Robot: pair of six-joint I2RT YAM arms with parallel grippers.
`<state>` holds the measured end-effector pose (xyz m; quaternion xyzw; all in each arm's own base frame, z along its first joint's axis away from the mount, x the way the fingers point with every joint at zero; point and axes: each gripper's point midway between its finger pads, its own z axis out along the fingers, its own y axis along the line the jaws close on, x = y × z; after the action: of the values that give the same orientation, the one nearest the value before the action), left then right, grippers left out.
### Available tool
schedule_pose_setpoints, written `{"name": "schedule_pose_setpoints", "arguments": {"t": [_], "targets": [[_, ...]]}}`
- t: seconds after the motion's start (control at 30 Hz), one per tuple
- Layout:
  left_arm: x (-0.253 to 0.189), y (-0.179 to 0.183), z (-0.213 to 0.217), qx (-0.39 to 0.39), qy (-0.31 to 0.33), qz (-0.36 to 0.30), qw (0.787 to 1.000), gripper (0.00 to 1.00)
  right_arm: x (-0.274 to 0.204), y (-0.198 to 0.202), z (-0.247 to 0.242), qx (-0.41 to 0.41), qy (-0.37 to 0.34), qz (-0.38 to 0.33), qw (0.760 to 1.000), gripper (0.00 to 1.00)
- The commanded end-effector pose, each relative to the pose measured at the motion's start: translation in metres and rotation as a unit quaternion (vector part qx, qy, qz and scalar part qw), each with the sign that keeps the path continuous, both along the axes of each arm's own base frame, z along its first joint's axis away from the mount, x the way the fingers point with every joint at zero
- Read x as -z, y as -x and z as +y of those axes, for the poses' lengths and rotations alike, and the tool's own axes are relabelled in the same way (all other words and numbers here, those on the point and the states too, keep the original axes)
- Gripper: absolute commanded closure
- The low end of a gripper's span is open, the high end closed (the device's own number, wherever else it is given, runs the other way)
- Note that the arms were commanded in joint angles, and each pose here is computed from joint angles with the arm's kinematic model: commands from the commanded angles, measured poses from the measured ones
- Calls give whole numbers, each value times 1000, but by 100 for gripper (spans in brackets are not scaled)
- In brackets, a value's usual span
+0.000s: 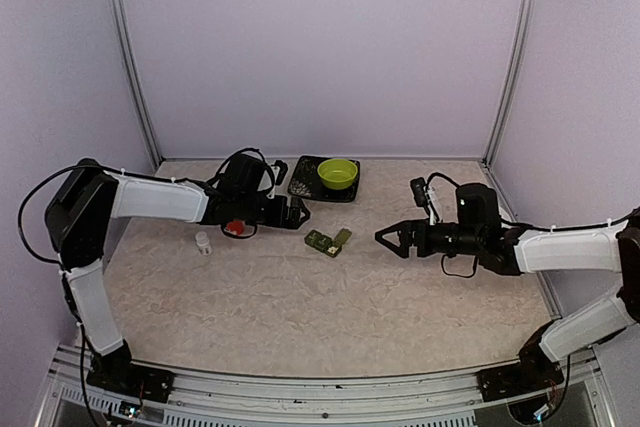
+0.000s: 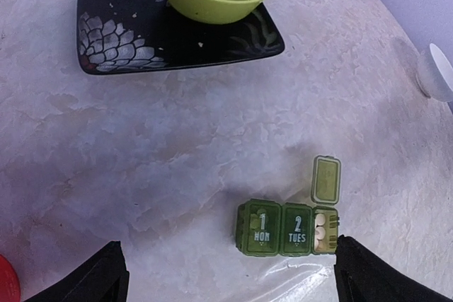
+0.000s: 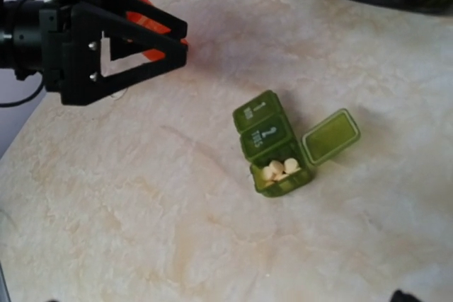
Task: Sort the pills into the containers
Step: Hold the pill container at the center of the board.
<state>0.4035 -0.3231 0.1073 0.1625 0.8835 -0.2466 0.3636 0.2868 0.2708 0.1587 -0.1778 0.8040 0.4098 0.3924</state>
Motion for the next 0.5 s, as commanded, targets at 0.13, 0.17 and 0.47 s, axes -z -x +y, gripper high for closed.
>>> {"name": "schedule_pose_setpoints", "arguments": {"t": [0.13, 0.17, 0.47], "targets": [[25, -14, -3, -7, -7, 20, 1000, 1, -13, -34, 18, -18, -49, 17, 999, 0], [28, -14, -3, -7, -11, 20, 1000, 1, -5, -38, 20, -20, -51, 32, 998, 0], [41, -14, -12, 2, -23, 28, 999, 1, 21, -73, 37, -27, -75, 77, 994, 0]]}}
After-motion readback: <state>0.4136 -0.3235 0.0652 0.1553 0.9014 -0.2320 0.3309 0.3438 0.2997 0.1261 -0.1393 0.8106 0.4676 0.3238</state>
